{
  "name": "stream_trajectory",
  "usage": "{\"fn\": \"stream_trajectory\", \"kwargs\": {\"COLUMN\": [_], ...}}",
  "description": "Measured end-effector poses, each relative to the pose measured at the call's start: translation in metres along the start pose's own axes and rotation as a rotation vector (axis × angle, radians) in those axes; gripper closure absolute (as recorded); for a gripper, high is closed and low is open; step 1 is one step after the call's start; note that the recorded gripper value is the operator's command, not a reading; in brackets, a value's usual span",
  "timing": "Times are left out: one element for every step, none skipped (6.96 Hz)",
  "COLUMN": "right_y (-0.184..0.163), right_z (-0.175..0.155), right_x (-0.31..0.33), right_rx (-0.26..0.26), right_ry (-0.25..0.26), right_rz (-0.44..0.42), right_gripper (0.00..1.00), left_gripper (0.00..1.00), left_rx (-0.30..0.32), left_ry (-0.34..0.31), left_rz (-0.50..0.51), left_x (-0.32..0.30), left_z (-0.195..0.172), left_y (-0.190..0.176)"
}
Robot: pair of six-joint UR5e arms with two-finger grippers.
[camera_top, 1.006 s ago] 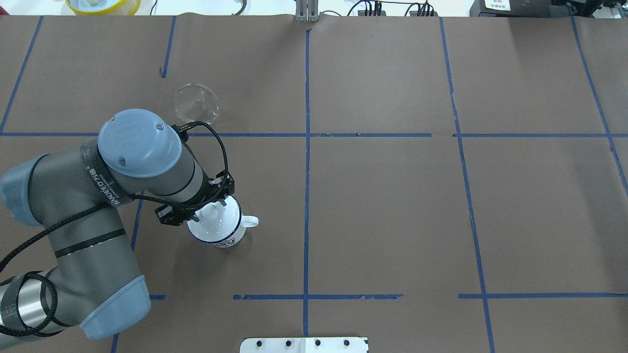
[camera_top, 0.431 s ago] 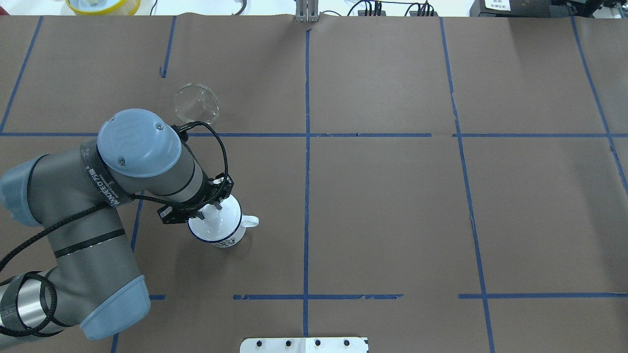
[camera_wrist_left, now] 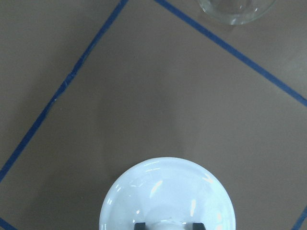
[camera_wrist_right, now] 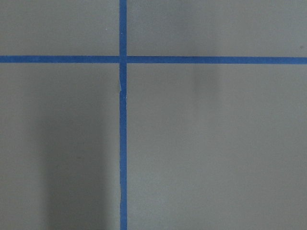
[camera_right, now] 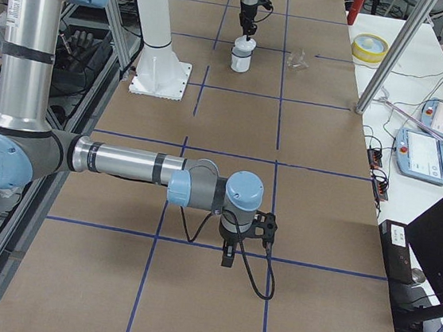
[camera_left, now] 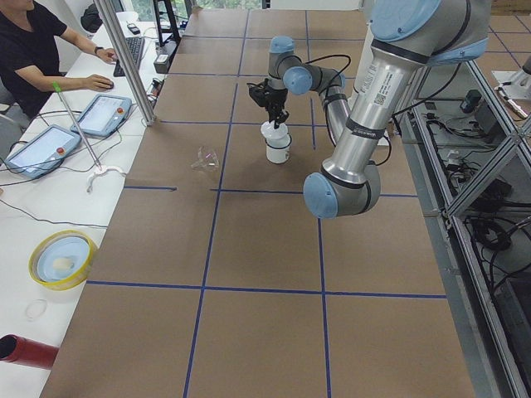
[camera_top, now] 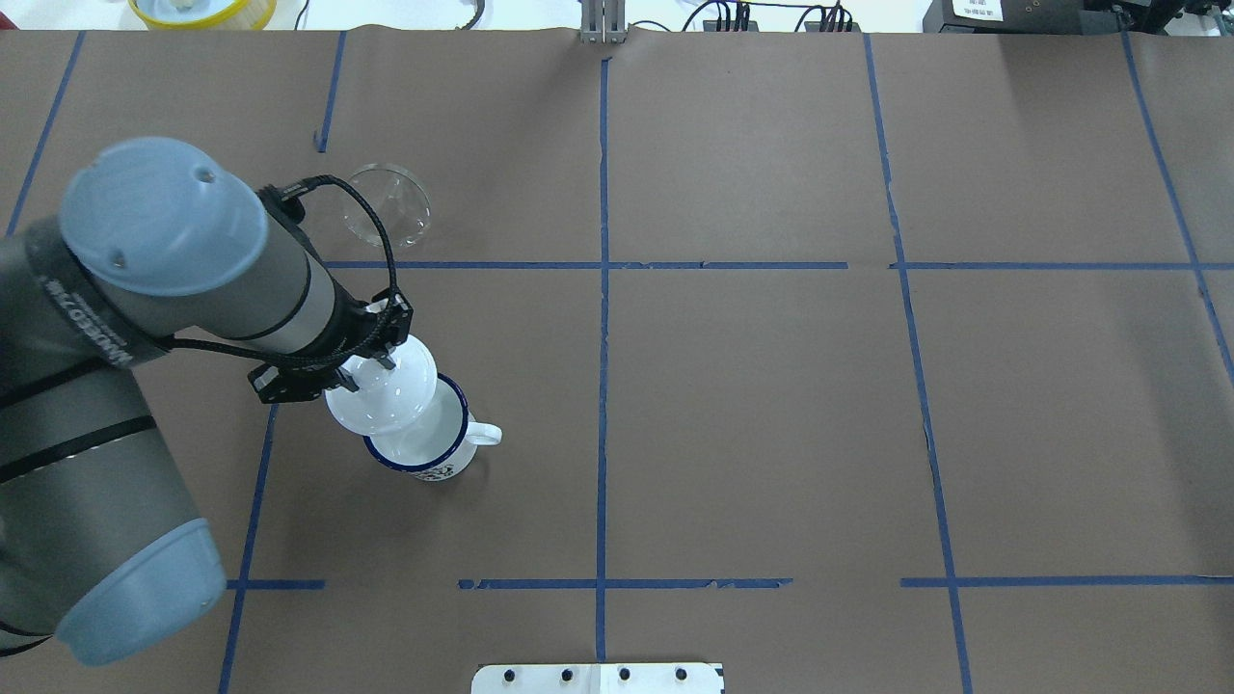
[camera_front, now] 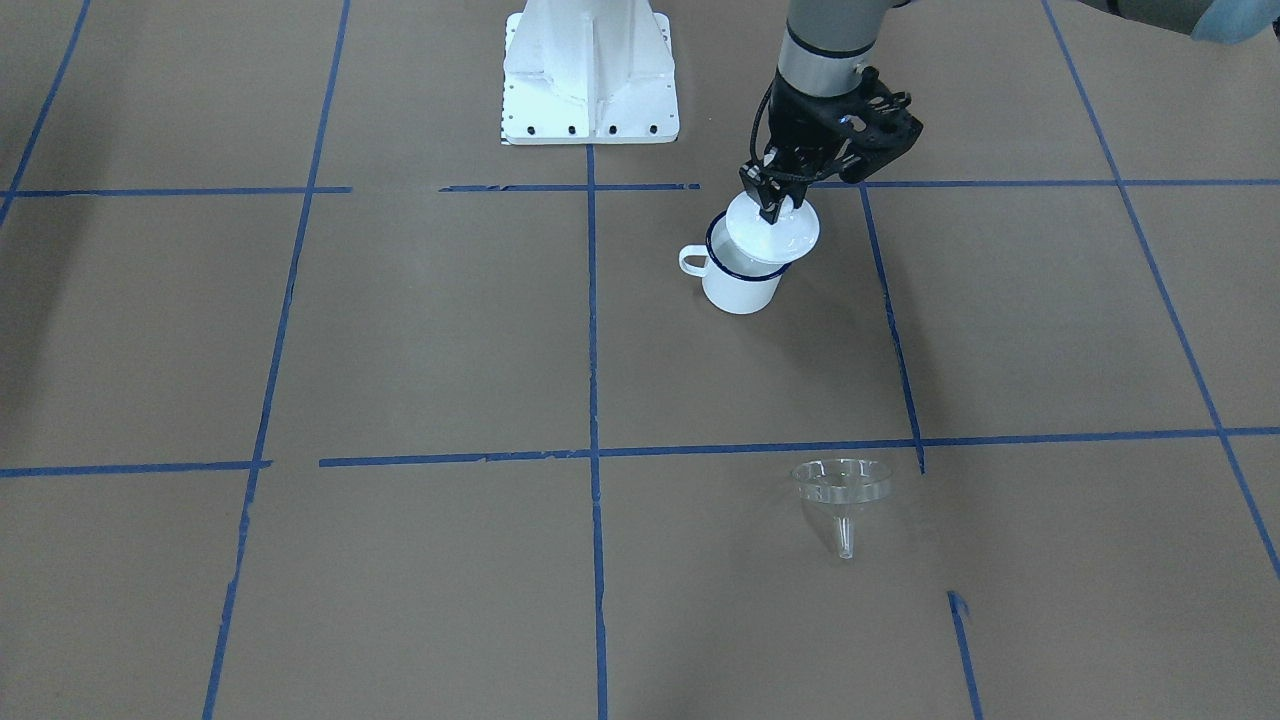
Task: Place funnel on cup
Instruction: 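Carry the lid beside the mug and lower it onto the table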
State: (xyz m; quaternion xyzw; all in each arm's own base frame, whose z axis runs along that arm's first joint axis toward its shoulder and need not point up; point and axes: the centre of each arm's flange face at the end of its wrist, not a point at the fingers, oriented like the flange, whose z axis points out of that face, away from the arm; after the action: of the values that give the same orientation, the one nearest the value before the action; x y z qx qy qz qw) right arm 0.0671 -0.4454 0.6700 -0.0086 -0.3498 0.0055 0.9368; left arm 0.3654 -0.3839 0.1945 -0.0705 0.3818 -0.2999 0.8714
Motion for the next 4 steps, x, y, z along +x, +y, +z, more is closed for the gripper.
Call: {"fn": "stream_trajectory", "kwargs": {"right_y": [0.000,0.000,0.000,0.000], "right_z": [0.000,0.000,0.000,0.001], "right_x": [0.000,0.000,0.000,0.000], "right_rx": [0.000,0.000,-0.001,-0.001], "right_ry": [0.000,0.000,0.000,0.000], "right_rz": [0.000,0.000,0.001,0.001], "right_gripper": [0.00,0.00,0.00,0.00], "left_gripper": [1.00,1.00,1.00,1.00], "left_rx": [0.015,0.029,0.036,0.037], "left_ry": [0.015,0.017,-0.002,-0.014], "left_rz": [-0.010,-0.010,-0.003,0.001], "left_x": [-0.005,-0.012,-0.027,-0.043], "left_z": [-0.018,-0.025,-0.021,-0.012], "left_y": [-0.008,-0.018,-0.027,-0.034]}}
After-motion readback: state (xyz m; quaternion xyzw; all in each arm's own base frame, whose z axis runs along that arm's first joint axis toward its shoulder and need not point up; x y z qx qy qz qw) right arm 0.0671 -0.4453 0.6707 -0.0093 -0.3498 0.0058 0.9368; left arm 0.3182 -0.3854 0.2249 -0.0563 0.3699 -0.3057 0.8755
